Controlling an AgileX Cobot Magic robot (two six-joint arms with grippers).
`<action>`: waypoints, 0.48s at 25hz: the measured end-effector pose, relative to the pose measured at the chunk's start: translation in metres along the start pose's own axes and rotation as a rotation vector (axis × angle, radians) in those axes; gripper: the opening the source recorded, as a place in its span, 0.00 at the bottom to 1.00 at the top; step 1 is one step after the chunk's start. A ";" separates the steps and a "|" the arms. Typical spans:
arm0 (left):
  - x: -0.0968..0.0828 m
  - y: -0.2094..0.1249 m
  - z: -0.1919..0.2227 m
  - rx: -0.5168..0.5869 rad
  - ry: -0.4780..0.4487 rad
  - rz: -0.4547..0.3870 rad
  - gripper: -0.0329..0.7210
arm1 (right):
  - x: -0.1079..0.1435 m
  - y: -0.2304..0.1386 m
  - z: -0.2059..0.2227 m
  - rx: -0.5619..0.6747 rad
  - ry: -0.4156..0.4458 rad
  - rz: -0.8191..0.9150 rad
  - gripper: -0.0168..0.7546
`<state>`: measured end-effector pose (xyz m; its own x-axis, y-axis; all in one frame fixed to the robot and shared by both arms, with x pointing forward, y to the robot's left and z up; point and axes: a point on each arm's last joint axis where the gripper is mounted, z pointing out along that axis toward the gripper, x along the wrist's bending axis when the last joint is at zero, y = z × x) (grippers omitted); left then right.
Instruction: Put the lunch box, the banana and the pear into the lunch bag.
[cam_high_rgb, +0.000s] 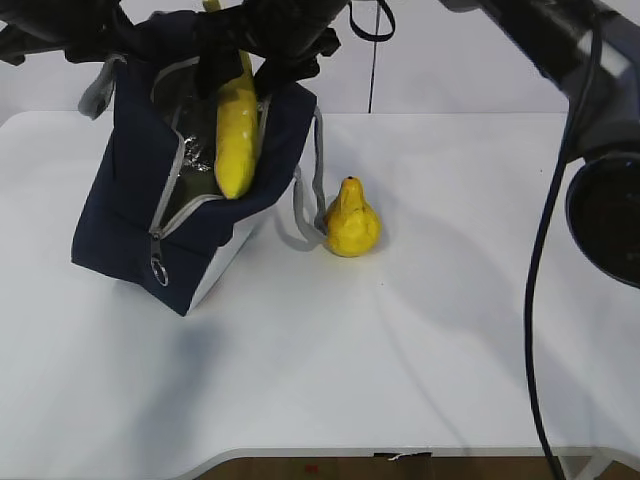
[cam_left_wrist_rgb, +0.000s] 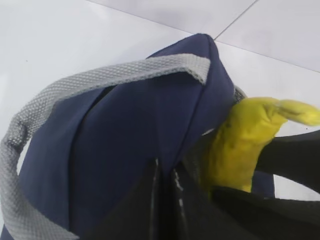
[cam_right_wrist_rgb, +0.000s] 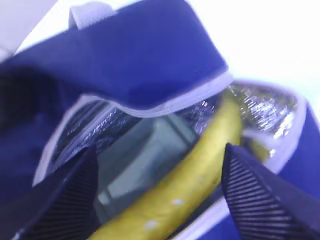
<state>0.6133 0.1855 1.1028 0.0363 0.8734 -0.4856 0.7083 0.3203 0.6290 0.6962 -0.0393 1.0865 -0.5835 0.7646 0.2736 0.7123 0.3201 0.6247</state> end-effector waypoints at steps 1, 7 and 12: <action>0.000 0.000 0.000 0.000 0.000 0.000 0.04 | -0.001 0.001 -0.002 -0.004 -0.004 0.000 0.81; 0.000 0.000 0.000 0.000 -0.001 0.001 0.04 | 0.001 0.011 -0.022 -0.072 -0.034 -0.030 0.81; 0.000 0.000 0.000 0.002 0.000 0.003 0.04 | -0.003 0.013 -0.027 -0.088 -0.050 -0.030 0.79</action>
<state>0.6132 0.1854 1.1026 0.0386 0.8742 -0.4840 0.7099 0.3169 0.6290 0.6968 -0.0524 1.1135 -0.5824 0.7831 0.2181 0.6564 0.2947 0.6945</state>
